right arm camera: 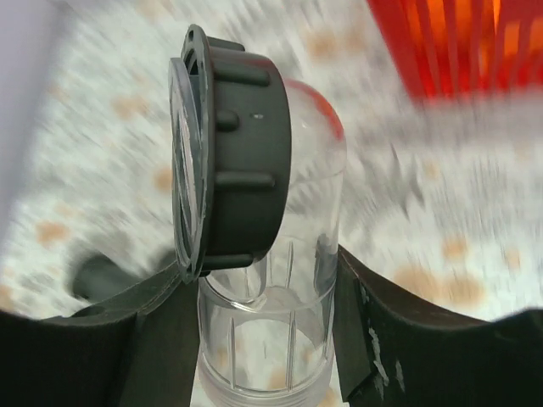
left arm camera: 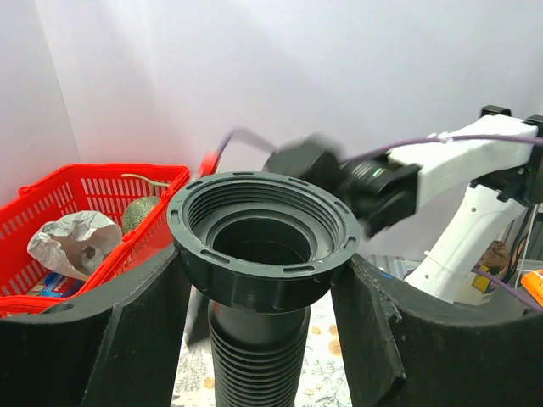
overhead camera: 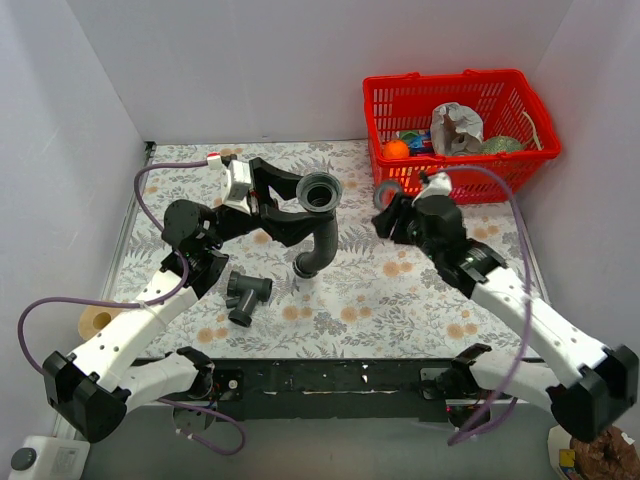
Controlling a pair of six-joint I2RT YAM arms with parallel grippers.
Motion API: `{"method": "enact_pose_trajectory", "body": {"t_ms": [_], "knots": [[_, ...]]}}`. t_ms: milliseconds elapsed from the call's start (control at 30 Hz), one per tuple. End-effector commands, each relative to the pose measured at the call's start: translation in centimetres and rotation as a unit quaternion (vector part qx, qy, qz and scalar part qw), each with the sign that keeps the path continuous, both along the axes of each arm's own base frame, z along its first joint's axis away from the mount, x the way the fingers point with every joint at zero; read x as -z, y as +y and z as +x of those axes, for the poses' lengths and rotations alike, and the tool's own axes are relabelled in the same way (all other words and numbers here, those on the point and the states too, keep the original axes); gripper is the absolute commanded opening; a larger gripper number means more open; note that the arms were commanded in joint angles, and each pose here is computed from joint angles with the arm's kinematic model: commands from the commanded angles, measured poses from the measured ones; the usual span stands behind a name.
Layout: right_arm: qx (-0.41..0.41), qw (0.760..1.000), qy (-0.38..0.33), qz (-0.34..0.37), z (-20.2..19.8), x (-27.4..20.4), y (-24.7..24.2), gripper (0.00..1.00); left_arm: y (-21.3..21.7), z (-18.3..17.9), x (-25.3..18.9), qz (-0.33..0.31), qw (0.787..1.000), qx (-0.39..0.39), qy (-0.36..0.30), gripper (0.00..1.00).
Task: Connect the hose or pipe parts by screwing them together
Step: Place the adaptor at the center of the board.
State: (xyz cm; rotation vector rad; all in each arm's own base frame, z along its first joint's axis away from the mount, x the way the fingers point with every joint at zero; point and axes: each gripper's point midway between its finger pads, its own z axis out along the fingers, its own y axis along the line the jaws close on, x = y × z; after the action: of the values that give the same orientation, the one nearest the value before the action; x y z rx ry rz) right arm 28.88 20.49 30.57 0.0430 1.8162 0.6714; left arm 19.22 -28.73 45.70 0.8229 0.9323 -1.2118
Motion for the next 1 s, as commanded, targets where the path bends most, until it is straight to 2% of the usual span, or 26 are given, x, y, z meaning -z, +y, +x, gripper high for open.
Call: {"method": "enact_pose_trajectory", "body": {"t_ms": [0, 167, 367, 467, 500, 567, 667, 700, 767, 967], "knots": [[-0.011, 0.965, 0.259, -0.04, -3.4, 14.6, -0.6, 0.01, 0.9, -0.6, -2.8, -0.019, 0.999, -0.012, -0.039, 0.0], [-0.007, 0.938, 0.334, -0.092, -4.2, 20.8, -1.1, 0.01, 1.0, -0.6, -3.3, -0.022, 0.999, -0.012, -0.046, 0.0], [-0.011, 0.91, 0.397, -0.123, -5.5, 25.8, -1.5, 0.01, 0.9, -0.8, -3.6, -0.021, 0.999, -0.004, -0.049, 0.0], [-0.022, 0.888, 0.436, -0.147, -6.8, 28.2, -1.8, 0.1, 0.9, -0.9, -3.8, -0.022, 0.998, -0.002, -0.052, 0.0], [-0.027, 0.883, 0.441, -0.157, -6.9, 28.5, -1.8, 0.18, 0.9, -1.0, -3.8, -0.022, 0.998, -0.001, -0.053, 0.0], [-0.033, 0.87, 0.461, -0.17, -7.5, 29.5, -2.0, 0.26, 1.0, -1.0, -4.0, -0.022, 0.998, -0.001, -0.056, 0.0], [-0.04, 0.862, 0.469, -0.187, -7.5, 29.7, -2.2, 0.45, 1.0, -1.1, -3.9, -0.022, 0.998, -0.001, -0.059, 0.0], [-0.045, 0.864, 0.464, -0.189, -7.1, 29.3, -1.9, 0.58, 1.1, -1.1, -4.0, -0.023, 0.998, -0.002, -0.059, 0.0], [-0.048, 0.855, 0.475, -0.202, -7.3, 29.4, -2.1, 0.66, 1.1, -1.1, -3.9, -0.021, 0.998, 0.0, -0.059, 0.0], [-0.054, 0.848, 0.473, -0.234, -6.4, 28.3, -2.3, 0.84, 1.2, -1.3, -3.9, -0.019, 0.998, 0.001, -0.065, 0.0]]}}
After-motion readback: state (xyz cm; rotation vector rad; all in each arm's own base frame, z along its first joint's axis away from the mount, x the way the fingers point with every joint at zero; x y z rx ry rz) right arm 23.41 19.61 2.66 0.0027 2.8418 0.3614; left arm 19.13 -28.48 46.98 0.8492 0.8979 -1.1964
